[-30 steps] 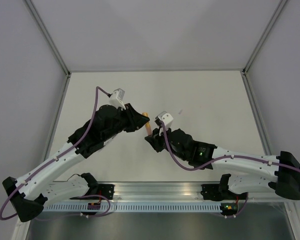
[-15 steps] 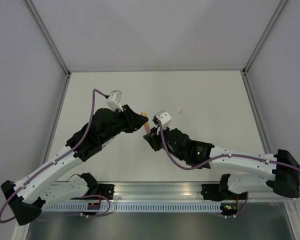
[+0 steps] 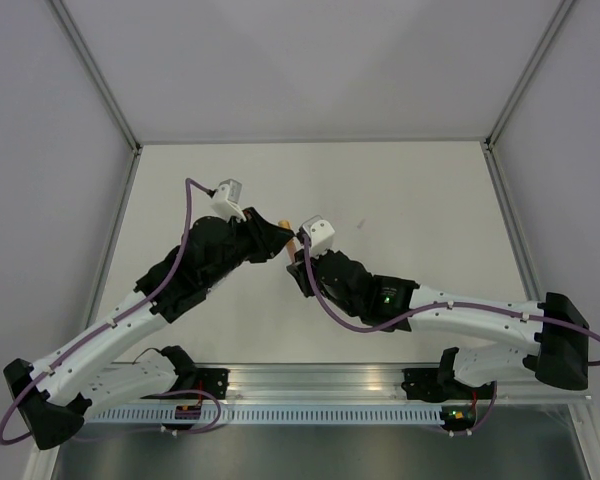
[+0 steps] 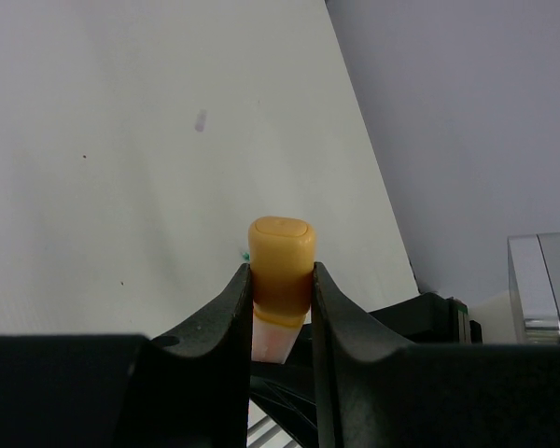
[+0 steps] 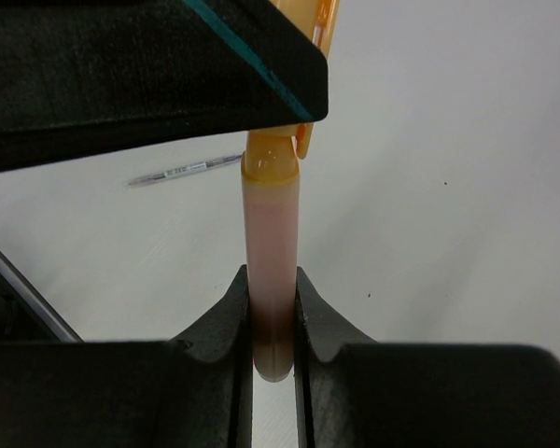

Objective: Insert the pens into the pen caps

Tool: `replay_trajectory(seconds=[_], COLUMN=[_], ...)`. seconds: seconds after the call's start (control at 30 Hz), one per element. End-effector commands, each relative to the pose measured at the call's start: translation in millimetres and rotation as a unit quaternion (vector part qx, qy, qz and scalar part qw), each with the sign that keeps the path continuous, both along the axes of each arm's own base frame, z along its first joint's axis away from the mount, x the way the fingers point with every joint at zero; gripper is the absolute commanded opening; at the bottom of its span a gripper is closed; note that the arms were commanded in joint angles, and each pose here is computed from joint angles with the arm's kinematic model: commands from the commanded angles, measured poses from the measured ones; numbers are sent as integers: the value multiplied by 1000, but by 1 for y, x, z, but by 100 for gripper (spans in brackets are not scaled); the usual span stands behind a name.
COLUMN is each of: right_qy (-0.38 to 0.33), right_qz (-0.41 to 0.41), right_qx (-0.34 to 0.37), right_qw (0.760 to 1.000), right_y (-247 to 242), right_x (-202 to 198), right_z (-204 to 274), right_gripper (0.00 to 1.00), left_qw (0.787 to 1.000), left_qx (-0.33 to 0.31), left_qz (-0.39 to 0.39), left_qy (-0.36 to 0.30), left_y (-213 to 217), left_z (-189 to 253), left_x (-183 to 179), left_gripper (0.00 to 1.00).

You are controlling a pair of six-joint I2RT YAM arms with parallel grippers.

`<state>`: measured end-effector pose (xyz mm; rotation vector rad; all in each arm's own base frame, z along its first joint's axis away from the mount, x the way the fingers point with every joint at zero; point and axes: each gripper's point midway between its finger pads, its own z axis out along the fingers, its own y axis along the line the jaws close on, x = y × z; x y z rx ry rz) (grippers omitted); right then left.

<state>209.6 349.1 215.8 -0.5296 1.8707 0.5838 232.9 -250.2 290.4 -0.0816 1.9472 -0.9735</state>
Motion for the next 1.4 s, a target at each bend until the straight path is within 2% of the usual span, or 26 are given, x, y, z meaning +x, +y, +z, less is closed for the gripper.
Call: replay_trajectory(seconds=[0.0,0.3,0.57,0.7,0.73,0.8,0.87,0.9,1.17,1.3,1.37], right_qy=[-58,-66,-81,-94,-95,-97,-98,-99,-98,-97,-96], right_qz=[-63,-75,-79,-70,-66,-54,-46,-43,-29,-12,-1], right_qx=[90,93,114,134,136,145,148,153,149,151,150], right_qw=[992,991,987,984,984,983,983,982,983,984,984], right_y=[0,8,9,7,6,9,9,9,8,1,-3], right_x=[26,34,39,36,35,32,29,29,24,15,9], right_z=[72,85,95,105,104,106,104,106,98,92,90], right_gripper=[0,0,0,0,0,0,0,0,0,0,0], left_qw=[997,997,999,999,999,999,998,998,996,993,990], left_qx=[66,76,26,15,12,4,1,-2,-28,-48,-56], left_qz=[1,10,5,0,-1,-7,-16,-19,-53,-60,-68], left_qy=[38,17,-32,-46,-48,-54,-56,-58,-72,-93,-109], left_y=[11,12,14,16,16,15,13,13,9,16,19], left_z=[-37,-40,-18,-11,-11,-8,-8,-6,12,33,47], left_x=[-9,-1,-6,-9,-10,-13,-15,-16,-30,-40,-47], left_gripper=[2,4,8,20,29,41,48,57,72,87,90])
